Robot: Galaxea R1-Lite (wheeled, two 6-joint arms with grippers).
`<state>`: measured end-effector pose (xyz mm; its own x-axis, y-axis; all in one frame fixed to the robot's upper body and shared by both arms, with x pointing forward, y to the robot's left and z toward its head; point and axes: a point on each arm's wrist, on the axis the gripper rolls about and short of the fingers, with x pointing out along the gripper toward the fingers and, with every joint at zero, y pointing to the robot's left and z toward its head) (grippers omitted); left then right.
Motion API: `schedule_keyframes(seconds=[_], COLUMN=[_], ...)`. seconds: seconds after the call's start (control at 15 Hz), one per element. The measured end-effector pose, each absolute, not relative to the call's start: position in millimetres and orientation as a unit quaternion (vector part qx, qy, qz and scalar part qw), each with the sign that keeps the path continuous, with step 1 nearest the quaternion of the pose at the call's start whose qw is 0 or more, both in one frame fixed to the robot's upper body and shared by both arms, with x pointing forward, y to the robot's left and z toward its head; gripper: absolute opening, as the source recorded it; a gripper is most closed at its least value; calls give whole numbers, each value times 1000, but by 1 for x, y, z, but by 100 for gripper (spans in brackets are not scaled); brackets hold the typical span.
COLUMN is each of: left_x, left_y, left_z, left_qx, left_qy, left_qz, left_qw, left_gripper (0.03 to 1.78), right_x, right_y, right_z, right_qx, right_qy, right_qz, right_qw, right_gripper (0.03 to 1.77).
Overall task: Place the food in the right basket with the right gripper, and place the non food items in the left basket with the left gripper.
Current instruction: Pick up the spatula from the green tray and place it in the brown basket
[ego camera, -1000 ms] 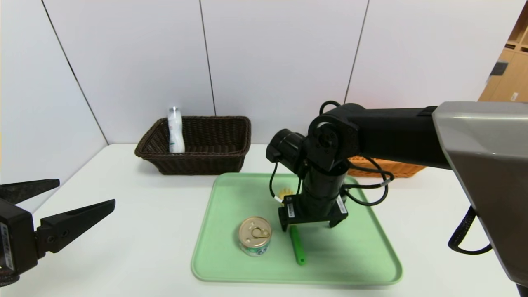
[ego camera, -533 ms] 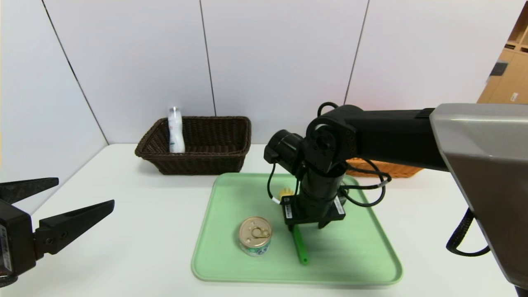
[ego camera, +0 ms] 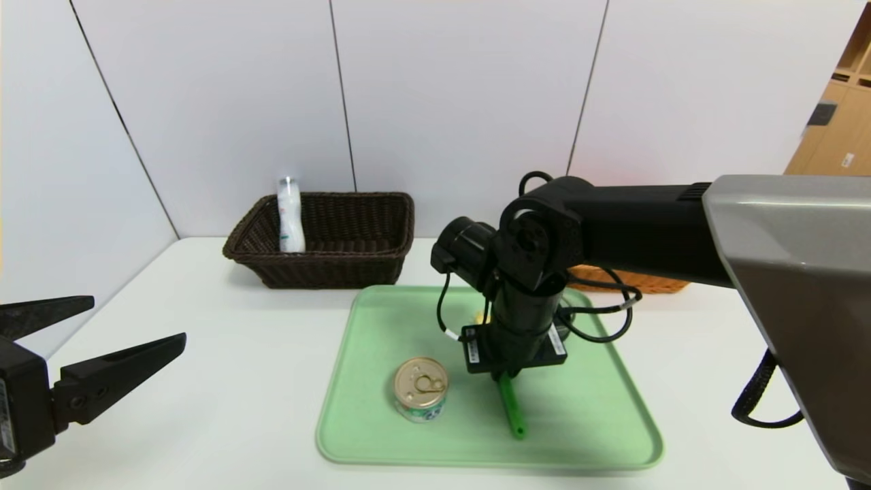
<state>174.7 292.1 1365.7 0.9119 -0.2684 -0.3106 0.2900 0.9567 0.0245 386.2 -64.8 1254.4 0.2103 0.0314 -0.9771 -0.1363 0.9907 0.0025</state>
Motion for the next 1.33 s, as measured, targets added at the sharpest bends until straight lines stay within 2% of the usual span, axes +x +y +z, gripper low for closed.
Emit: schedule_keyframes(seconds=[0.33,0.67,0.8,1.0,1.2,1.33], left_x=[173,171,170,169,165,163], left_y=[293,294,295,296,298,299], left_z=[1365,1361,1358,1357,1354,1353], left_qx=[34,36,36,35,34,34], left_qy=[152,157,159,158,157,155], left_qz=[-143,-142,-142,-141,-141,-141], left_qw=[977,977,976,977,977,977], left_gripper=[169,169,169,169,169,169], right_x=[378,366,364,366,382,394], right_y=[-61,-68,-70,-68,-48,-29], right_z=[1261,1295,1320,1357,1379,1380], right_qx=[-45,-39,-31,-50,-21,-14], right_qy=[624,590,535,413,262,175], right_qz=[66,99,143,230,283,309], right_qw=[777,800,832,880,922,935], right_gripper=[13,13,13,13,13,13])
